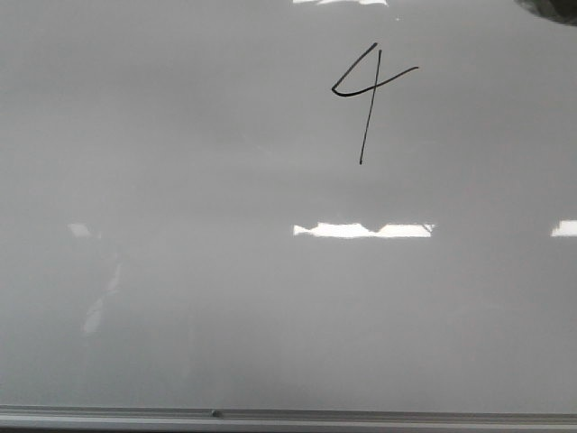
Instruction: Write number 4 on whiteboard
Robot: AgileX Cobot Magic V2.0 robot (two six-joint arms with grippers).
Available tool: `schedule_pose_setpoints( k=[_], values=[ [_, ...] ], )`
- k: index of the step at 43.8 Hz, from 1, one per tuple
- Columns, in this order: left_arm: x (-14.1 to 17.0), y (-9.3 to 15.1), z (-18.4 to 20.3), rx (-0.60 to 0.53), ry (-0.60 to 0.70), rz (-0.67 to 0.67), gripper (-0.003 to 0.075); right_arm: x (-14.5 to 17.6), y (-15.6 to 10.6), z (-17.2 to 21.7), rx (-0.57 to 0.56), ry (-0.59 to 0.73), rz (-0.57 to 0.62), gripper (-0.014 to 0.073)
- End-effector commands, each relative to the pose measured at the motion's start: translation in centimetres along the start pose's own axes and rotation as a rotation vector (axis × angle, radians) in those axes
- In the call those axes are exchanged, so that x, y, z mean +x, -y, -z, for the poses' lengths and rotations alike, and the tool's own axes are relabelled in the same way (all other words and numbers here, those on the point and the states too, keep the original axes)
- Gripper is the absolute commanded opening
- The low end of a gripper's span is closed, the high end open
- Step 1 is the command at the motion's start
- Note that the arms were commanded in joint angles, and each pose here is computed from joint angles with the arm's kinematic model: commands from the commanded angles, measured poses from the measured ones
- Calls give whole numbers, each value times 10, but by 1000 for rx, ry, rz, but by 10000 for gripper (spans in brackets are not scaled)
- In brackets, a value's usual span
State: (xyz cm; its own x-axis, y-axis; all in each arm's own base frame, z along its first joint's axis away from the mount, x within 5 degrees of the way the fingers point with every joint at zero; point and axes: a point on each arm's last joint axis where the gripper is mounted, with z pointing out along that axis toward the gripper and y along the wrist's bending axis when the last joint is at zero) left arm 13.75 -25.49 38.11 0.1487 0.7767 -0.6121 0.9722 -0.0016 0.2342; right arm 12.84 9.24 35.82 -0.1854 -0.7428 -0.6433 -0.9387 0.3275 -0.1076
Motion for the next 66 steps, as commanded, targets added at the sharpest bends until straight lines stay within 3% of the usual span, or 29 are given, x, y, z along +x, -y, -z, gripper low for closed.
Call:
schedule_pose_setpoints(
  k=[1, 9, 24, 34, 37, 44, 50, 58, 66],
  values=[
    [-20, -4, 8, -37, 99, -11, 595, -10, -1, 9, 23, 74, 12, -68],
    [-26, -6, -2, 8, 95, 14, 515, -10, -1, 9, 23, 74, 13, -68],
    [-27, -5, -2, 25, 106, 29, 218, -10, -1, 9, 23, 74, 13, -68],
    [-27, -5, -2, 26, 106, 31, 71, -10, -1, 9, 23, 74, 13, -50],
    [-27, -5, -2, 25, 106, 30, 61, -10, -1, 9, 23, 74, 13, 18],
    [-27, -5, -2, 24, 105, 28, 62, -10, -1, 9, 24, 75, 9, 356],
    [-25, -5, -2, 27, 90, 27, 62, -9, 0, 9, 35, 72, 0, 556],
    [-14, -15, -2, -77, -23, 69, 62, -6, 6, 9, 96, 42, -54, 581],
    [14, -50, 8, -354, -188, 302, 62, -1, 14, 10, 186, -9, -124, 581]
  ],
)
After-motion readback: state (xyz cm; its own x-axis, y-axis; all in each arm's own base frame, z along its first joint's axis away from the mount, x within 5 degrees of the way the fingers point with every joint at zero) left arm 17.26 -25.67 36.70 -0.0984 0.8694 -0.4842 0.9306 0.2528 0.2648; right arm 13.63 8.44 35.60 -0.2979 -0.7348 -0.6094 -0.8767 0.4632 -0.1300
